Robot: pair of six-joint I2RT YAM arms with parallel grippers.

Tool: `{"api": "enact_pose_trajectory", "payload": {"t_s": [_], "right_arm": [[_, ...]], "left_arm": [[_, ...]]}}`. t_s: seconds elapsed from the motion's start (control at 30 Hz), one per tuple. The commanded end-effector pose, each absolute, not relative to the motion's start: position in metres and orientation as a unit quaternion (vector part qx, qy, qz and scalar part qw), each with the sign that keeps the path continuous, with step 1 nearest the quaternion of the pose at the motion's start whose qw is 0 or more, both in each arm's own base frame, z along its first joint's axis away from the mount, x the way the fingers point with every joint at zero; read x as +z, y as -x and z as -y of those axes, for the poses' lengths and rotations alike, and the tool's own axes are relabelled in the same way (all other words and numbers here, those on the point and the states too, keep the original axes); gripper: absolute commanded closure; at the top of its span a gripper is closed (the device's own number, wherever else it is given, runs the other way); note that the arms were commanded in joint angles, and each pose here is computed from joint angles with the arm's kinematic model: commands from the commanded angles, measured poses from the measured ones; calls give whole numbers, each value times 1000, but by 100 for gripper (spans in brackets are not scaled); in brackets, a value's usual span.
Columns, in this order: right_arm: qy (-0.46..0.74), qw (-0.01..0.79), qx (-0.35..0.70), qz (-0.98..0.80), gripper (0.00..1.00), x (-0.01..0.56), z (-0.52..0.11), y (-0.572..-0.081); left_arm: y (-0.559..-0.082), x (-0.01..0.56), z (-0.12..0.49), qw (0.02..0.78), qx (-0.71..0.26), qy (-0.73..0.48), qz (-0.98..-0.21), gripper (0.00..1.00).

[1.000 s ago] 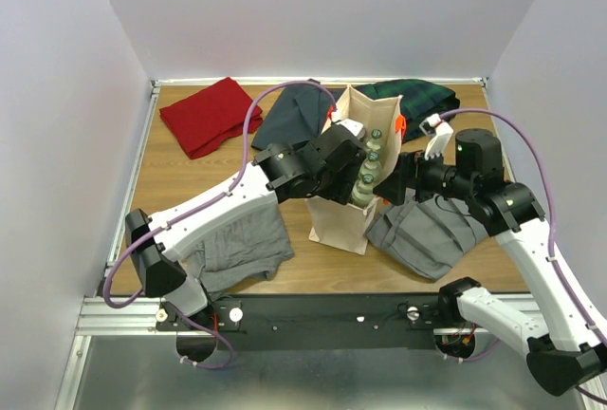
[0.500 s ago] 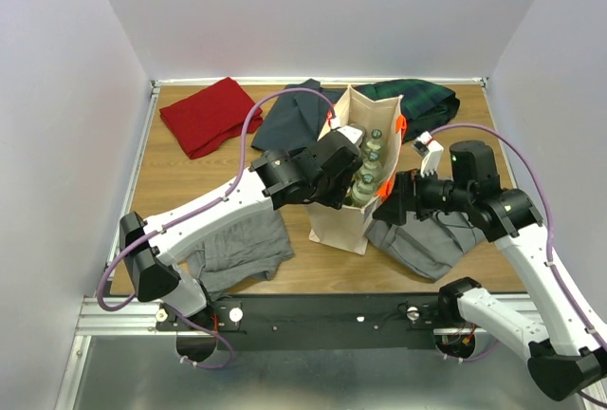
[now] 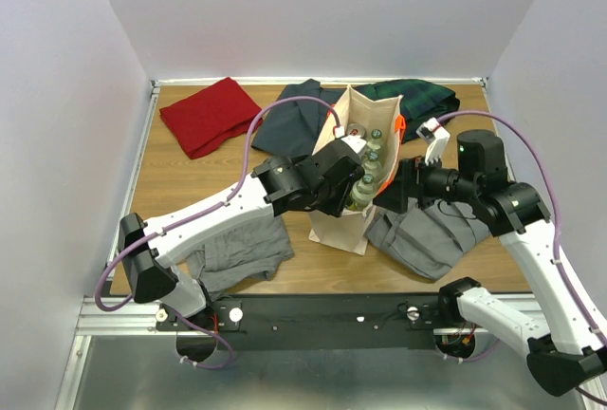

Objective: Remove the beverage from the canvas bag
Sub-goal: Adjust the canvas bag at the center of the board.

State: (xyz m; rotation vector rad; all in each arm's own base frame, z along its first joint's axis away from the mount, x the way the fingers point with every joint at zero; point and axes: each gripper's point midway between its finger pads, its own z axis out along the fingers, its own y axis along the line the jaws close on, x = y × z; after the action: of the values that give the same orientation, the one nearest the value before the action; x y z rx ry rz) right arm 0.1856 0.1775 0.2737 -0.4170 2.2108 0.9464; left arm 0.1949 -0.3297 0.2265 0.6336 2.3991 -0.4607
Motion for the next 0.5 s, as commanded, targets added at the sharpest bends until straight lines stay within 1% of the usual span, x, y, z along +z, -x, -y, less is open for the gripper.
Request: {"api": "enact_pose_trajectory", "payload": {"t_s": [0.0,0.13,0.37,0.47], "right_arm": [[149,360,347,-853,0,268,-182,-214],[146,323,327,-876,0,238,-178,-214],[144,283,332,-888,0,217,-173,-189],[145,268,348,-887,0,218,-175,-175]], "left_arm": [[-180,225,322,291,-176,-245,-908,56],[-177,223,321,286,-177,-244,-909,56],[-175,221,320,285,-175,-246,-910,56],[-177,222,321,288,-174,-243,-910,52]]}}
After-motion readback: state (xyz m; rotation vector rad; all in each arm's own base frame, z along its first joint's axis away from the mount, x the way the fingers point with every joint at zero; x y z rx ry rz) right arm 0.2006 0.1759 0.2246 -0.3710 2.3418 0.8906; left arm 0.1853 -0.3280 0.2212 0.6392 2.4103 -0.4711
